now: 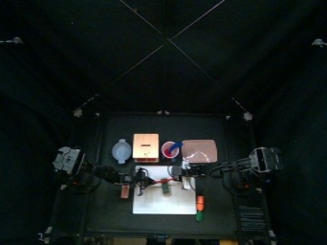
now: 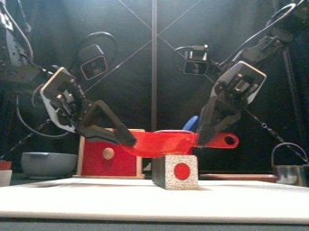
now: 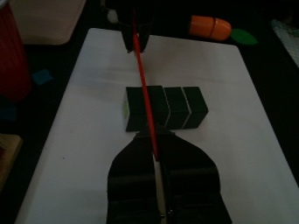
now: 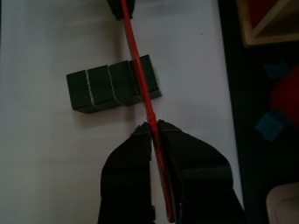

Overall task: Cut the sushi into 4 pieces with the knife
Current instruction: Cut the sushi into 4 pieces

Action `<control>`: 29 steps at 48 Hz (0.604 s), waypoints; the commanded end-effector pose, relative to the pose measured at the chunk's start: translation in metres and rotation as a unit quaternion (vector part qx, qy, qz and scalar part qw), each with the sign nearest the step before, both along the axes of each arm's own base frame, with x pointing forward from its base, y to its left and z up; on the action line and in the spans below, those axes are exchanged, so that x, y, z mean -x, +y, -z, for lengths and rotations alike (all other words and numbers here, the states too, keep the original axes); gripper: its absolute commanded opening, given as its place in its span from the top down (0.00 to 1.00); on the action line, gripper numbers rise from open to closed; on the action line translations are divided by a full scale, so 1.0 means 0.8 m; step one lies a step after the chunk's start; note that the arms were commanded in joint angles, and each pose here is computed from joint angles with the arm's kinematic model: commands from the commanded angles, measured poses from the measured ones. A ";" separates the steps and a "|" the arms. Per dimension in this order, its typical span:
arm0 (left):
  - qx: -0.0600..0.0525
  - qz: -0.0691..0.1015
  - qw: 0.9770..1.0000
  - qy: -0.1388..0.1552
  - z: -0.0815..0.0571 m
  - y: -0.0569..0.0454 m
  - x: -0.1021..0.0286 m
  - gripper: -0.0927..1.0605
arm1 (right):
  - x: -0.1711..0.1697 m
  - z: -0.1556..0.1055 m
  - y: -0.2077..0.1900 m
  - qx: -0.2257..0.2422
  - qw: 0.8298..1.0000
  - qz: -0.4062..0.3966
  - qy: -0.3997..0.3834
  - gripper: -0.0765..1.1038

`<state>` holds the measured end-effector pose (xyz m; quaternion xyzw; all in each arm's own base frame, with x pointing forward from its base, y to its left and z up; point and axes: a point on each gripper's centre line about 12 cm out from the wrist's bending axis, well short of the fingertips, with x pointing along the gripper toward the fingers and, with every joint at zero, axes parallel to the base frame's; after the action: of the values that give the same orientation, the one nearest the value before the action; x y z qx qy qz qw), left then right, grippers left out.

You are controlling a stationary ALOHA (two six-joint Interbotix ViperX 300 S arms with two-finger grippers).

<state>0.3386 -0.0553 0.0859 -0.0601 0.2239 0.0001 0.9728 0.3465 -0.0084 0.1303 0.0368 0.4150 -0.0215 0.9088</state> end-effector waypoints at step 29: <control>-0.013 -0.030 0.998 0.047 0.031 0.029 -0.009 0.81 | -0.008 0.007 -0.028 0.002 1.000 0.030 0.005 0.89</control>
<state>0.3450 -0.0386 0.0607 -0.0607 0.2633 0.0343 0.9622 0.3480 -0.0139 0.1139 0.0366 0.4356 -0.0276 0.8990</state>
